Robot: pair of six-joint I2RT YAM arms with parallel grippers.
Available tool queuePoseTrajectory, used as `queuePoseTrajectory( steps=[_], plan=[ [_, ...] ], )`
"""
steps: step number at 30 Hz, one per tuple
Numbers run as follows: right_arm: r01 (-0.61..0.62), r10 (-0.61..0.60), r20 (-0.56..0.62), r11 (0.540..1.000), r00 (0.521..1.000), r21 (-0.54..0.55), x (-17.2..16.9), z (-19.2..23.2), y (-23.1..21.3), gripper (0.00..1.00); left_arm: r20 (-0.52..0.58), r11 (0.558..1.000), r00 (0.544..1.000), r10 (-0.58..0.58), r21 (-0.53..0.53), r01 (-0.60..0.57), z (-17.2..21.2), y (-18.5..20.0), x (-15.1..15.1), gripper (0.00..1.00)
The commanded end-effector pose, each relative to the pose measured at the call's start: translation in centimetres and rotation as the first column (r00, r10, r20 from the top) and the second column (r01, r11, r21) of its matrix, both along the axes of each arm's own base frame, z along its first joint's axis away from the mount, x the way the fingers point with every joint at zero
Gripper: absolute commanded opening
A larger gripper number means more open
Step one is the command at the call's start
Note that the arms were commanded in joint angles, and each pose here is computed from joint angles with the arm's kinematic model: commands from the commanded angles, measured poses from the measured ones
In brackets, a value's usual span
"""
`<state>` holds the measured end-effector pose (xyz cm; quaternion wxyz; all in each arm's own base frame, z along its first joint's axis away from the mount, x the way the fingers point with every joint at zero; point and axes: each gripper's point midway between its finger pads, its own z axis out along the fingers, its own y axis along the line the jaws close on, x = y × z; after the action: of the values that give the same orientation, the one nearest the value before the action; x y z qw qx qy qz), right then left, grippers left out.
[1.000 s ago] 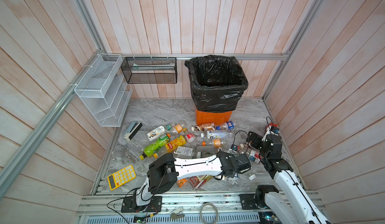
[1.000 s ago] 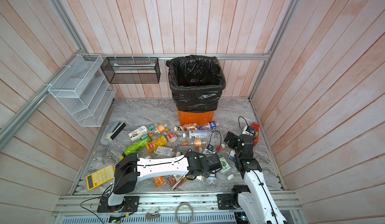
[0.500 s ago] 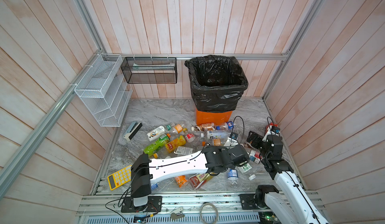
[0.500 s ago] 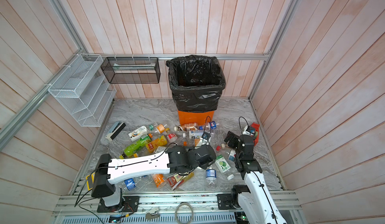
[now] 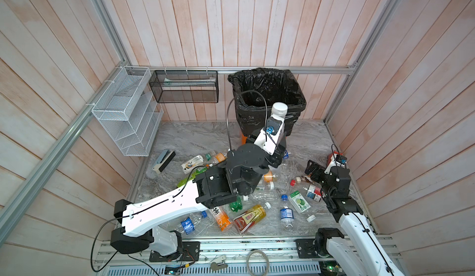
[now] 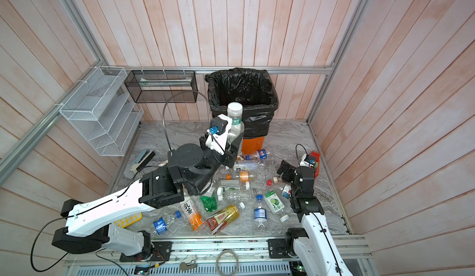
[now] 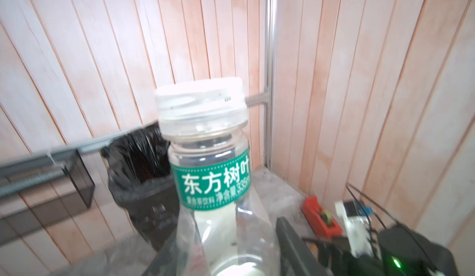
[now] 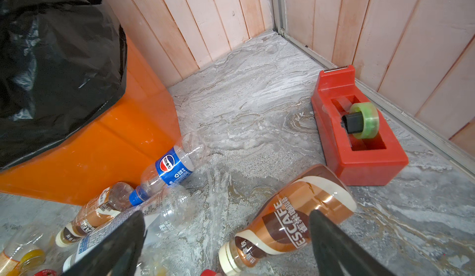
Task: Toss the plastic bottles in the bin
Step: 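Lift the water bottle with the left gripper and release it into the bin, then withdraw the left arm from the bin while the right gripper approaches the brown Nescafe bottle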
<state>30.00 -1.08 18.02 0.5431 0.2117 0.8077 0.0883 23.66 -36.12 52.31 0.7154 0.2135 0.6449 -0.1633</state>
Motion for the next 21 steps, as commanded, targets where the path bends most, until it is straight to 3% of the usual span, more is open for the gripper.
queuePoseTrajectory(
  steps=[1,4,6,9,11,13,16,21],
  plan=[
    [-0.002,0.003,0.039,1.000,0.999,-0.015,0.3,1.7,-0.1,0.99,0.181,1.000,0.983,-0.001,-0.003,0.001,4.8,0.1,2.9,0.53],
    [-0.014,0.014,0.042,1.000,0.999,-0.012,0.4,2.1,0.1,0.99,0.160,0.999,0.986,-0.038,-0.029,0.043,5.6,-0.3,7.8,0.54],
    [-0.021,0.021,0.033,1.000,0.999,-0.009,0.4,1.9,0.2,0.99,0.093,0.998,0.995,-0.036,-0.049,0.041,5.2,0.4,13.1,0.58],
    [-0.023,0.023,-0.003,1.000,1.000,-0.012,0.6,1.2,0.2,0.99,-0.031,0.997,0.999,-0.030,-0.074,0.028,3.0,1.0,20.3,0.68],
    [-0.019,0.018,-0.022,1.000,1.000,-0.016,0.6,1.1,0.1,0.99,-0.080,0.994,0.996,-0.031,-0.112,0.022,1.7,2.0,22.9,0.78],
    [-0.019,0.018,-0.024,1.000,1.000,-0.018,0.6,1.2,0.1,0.99,-0.113,0.991,0.992,-0.056,-0.127,0.041,1.0,2.9,24.0,0.85],
    [-0.003,0.003,-0.011,1.000,1.000,-0.027,0.4,1.9,-0.2,0.99,-0.092,0.988,0.993,-0.075,-0.138,0.062,0.9,3.1,23.3,0.97],
    [0.016,-0.017,-0.013,0.999,1.000,-0.031,0.1,2.1,-0.5,0.99,0.003,0.981,0.996,-0.094,-0.170,0.093,4.0,4.5,19.9,1.00]
  ],
)
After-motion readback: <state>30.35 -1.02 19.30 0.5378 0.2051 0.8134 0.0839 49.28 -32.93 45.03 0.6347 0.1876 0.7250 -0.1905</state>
